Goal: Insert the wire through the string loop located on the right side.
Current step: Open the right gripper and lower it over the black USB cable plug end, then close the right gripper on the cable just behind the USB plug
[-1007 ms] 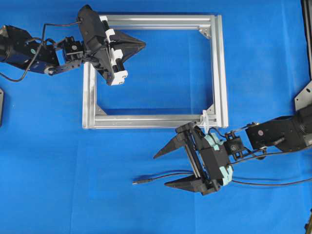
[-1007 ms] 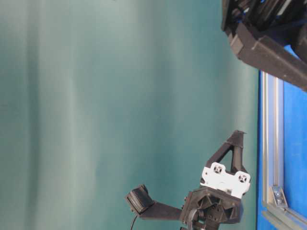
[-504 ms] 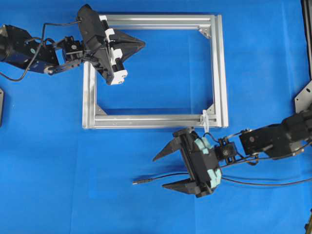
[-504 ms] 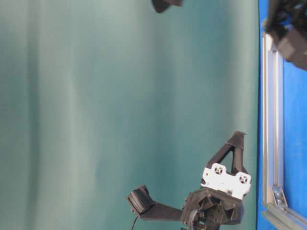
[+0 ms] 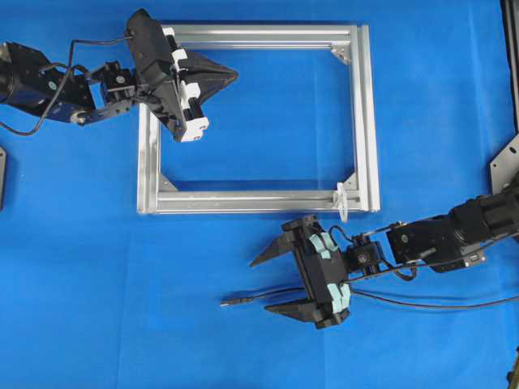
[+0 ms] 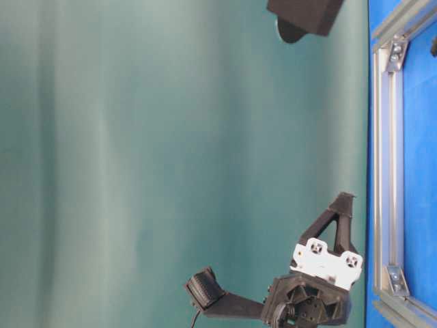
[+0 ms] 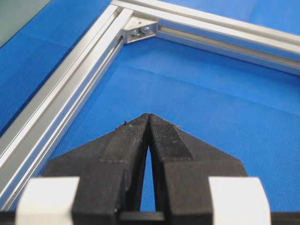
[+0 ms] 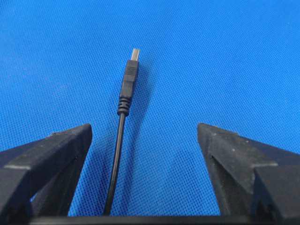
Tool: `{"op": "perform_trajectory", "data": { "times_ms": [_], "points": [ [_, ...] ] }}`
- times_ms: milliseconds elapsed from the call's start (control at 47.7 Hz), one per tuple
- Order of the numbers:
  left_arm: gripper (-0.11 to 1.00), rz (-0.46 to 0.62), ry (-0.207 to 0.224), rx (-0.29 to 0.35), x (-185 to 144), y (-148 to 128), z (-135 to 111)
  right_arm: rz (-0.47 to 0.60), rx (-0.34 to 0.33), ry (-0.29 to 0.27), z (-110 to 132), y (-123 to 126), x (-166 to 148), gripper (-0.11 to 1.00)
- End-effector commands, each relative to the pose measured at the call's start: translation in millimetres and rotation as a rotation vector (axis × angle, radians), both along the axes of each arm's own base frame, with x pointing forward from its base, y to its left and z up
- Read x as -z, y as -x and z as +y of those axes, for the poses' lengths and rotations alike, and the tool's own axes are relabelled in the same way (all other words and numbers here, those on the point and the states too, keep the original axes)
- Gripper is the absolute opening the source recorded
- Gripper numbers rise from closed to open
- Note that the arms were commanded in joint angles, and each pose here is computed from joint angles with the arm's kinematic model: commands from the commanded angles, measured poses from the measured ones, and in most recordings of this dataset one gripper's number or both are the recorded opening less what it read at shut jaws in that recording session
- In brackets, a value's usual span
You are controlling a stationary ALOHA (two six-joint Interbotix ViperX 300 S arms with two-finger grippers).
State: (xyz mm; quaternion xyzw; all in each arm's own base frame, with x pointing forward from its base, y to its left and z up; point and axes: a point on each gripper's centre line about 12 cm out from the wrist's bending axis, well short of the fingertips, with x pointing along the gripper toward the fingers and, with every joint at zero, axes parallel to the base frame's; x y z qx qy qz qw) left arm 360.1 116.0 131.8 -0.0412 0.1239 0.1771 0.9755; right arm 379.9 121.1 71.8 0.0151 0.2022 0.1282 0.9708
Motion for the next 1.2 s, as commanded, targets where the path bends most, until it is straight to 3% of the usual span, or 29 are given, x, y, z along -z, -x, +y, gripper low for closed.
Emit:
{"op": "perform_trajectory", "data": {
  "times_ms": [0, 63, 231, 336, 755, 1175],
  "points": [
    [0.0, -0.047, -0.019, 0.001, -16, -2, 1, -0.03, 0.0, -0.011, 3, -5, -9, 0.76],
    [0.0, -0.05, -0.02, 0.001, -17, -2, 2, -0.031, -0.001, -0.009, 3, -5, -9, 0.63],
    [0.0, -0.05, -0.019, -0.001, -17, -2, 2, -0.028, -0.005, -0.002, 2, -4, -8, 0.14],
    [0.0, -0.05, -0.02, 0.001, -17, -2, 2, -0.026, -0.009, 0.0, 2, -4, -8, -0.02],
    [0.0, -0.05, -0.02, 0.001, -17, -2, 2, -0.031, -0.005, -0.009, 2, -4, -15, -0.04],
    [0.0, -0.055, -0.024, 0.003, -18, -3, 2, -0.013, -0.009, -0.011, 0, 1, -77, -0.04]
  ]
}}
